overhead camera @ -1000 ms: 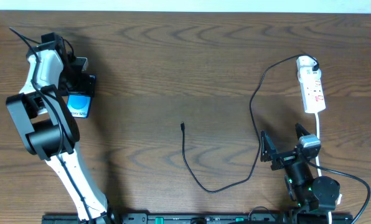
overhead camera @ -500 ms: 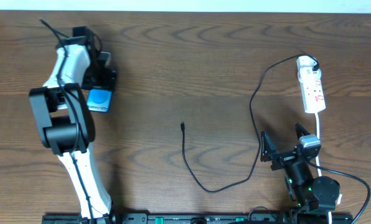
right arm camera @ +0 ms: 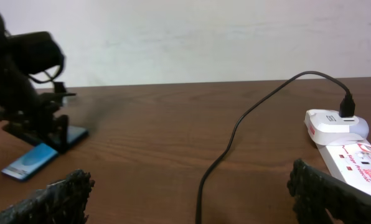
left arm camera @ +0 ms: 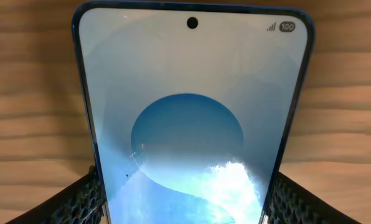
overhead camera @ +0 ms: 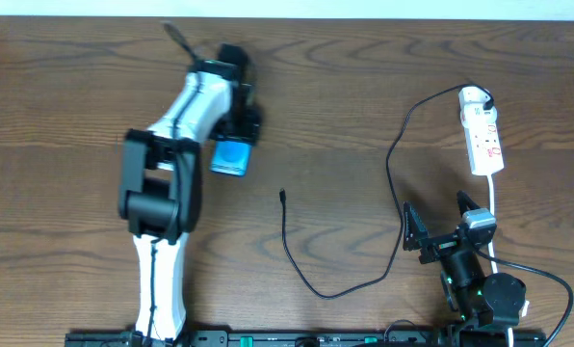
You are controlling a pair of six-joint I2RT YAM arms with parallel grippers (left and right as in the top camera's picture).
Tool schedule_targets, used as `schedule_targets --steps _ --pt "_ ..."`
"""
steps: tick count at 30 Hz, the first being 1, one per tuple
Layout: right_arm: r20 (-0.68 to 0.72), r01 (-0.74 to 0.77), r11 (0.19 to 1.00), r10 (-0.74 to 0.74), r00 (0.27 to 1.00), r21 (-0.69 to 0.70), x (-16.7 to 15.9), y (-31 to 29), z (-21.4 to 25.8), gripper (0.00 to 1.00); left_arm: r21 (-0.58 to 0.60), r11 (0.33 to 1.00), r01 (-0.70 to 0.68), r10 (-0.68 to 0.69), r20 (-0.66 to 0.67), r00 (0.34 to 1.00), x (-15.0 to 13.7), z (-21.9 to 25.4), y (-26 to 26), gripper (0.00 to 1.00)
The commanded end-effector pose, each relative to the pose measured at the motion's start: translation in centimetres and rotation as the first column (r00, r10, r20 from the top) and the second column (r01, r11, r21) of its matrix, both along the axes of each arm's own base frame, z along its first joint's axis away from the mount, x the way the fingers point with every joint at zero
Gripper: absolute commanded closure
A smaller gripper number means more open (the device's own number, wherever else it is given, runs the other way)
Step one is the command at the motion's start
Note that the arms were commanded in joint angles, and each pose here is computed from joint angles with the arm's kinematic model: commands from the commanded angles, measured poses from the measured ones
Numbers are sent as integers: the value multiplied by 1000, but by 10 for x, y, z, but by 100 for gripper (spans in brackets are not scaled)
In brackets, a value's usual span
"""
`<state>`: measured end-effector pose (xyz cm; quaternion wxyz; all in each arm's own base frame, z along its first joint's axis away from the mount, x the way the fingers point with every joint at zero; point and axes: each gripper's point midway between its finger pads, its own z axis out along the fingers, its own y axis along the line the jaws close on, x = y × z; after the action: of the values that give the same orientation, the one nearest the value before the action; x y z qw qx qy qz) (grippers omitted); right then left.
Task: Plug charger to phone and switch on socket
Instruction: 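Carry the phone right toward the cable end with the left gripper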
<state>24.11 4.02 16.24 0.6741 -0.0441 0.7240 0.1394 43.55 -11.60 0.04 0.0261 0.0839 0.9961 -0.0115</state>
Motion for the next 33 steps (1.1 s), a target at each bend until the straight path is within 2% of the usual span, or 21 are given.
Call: schedule_targets --steps 1,14,22,29,31,33 --pt "-7 -16 1000 16 1000 9 -1 3 -1 1 -50 997 -67 66 -29 997 -19 -3 -49 34" --pt "-7 -16 1000 16 1000 9 -1 3 -1 1 -103 979 -178 180 5 984 -42 -2 -136 35" --pt "-7 -17 1000 17 1000 9 -1 3 -1 1 -107 939 -326 330 26 944 -39 -1 -141 35" --pt "-7 -16 1000 16 1000 9 -1 3 -1 1 -105 934 -341 345 21 938 -39 -1 -141 34" --pt "-7 -17 1000 17 1000 9 -1 3 -1 1 -100 935 -341 345 17 939 -41 -2 -140 31" --pt "-7 -17 1000 17 1000 9 -1 3 -1 1 -94 935 -342 344 12 939 -42 -2 -139 19"
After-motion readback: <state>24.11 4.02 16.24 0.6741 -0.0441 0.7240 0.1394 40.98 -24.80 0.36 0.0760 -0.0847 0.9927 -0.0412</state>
